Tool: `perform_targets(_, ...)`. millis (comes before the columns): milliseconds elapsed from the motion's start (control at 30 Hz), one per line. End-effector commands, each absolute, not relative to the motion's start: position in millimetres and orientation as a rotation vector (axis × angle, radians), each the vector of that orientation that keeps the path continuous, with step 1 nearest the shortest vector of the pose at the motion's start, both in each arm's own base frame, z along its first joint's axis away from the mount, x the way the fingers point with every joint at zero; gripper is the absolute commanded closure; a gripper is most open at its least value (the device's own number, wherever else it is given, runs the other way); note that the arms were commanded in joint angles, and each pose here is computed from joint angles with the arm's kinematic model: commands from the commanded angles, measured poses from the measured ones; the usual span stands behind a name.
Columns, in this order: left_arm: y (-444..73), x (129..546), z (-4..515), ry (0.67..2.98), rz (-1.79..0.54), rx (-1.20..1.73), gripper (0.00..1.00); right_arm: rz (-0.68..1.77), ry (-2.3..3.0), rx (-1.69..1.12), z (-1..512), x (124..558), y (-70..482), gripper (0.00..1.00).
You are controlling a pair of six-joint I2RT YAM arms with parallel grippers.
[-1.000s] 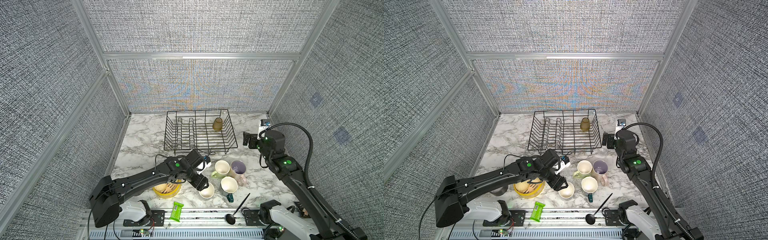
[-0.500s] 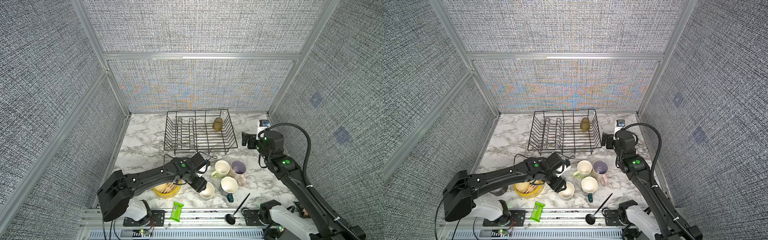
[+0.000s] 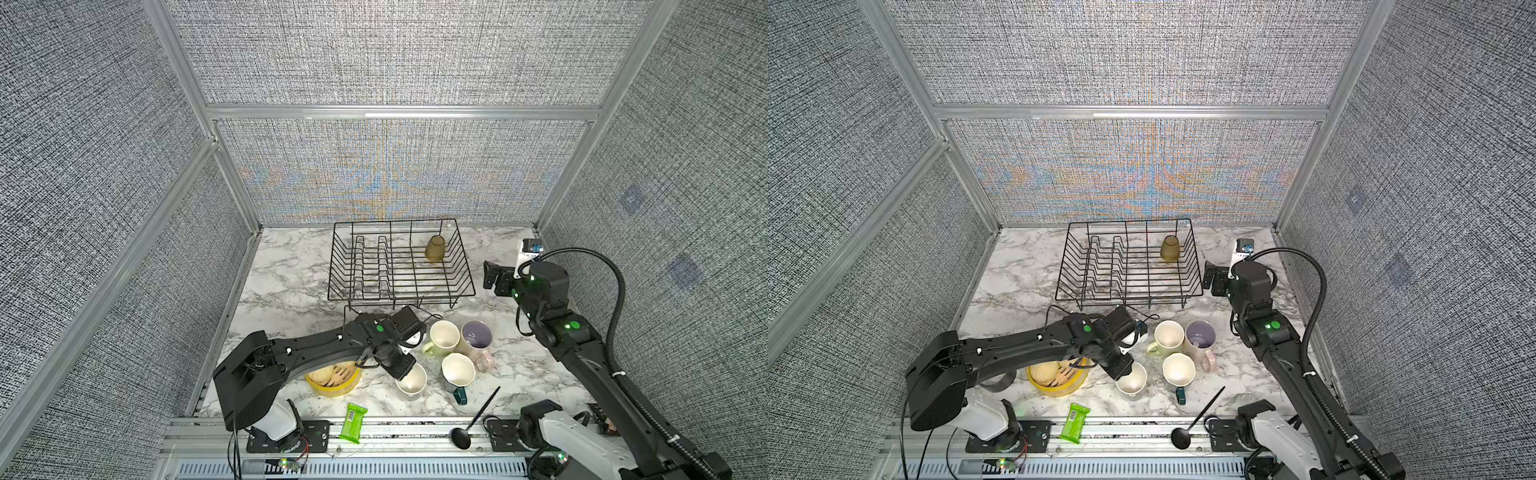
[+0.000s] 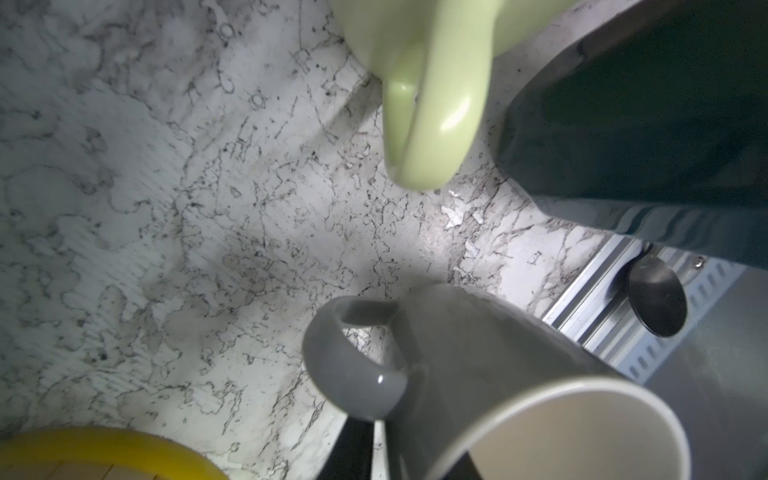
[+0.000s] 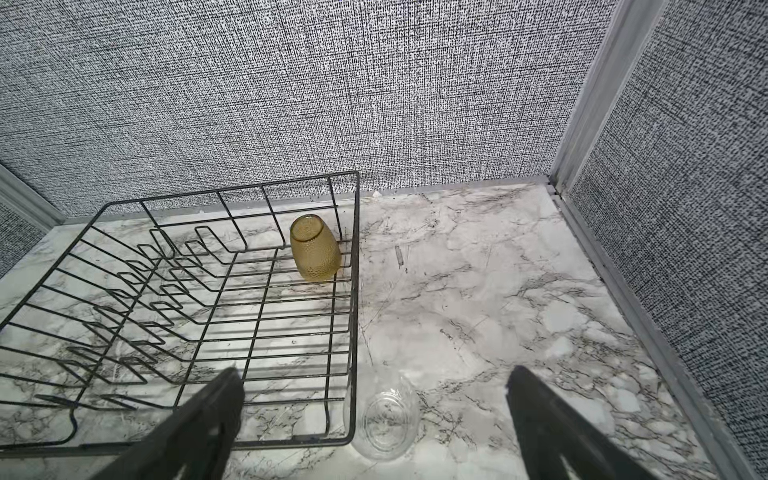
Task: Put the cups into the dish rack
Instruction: 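Lower the left gripper onto the grey mug rim and grasp it, then lift the grey mug with the left gripper while the right gripper approaches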
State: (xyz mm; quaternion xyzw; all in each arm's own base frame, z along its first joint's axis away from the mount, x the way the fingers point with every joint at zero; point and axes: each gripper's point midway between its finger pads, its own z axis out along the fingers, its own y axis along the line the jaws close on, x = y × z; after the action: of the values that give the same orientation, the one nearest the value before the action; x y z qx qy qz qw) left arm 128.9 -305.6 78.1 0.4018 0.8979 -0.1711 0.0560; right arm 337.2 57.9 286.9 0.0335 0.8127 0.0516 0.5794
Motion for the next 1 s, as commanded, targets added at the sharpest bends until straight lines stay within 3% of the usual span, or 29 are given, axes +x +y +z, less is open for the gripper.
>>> perform_targets(0, -301, 128, 80, 2.722, -0.486, 1.262, 0.88, 0.135, 1.829, 0.131, 302, 339, 53, 0.01)
perform_targets(233, -294, 132, 97, 2.667, -0.454, 1.268, 1.0, 0.134, 1.786, 0.159, 307, 336, 49, 0.01)
perform_targets(567, -271, 166, 164, 2.421, -0.352, 1.136, 1.0, 0.269, 1.843, 0.163, 300, 332, 65, 0.01)
perform_targets(967, -245, 243, 280, 2.109, -0.706, 0.656, 1.0, 0.593, 1.958, 0.031, 294, 328, 119, 0.01)
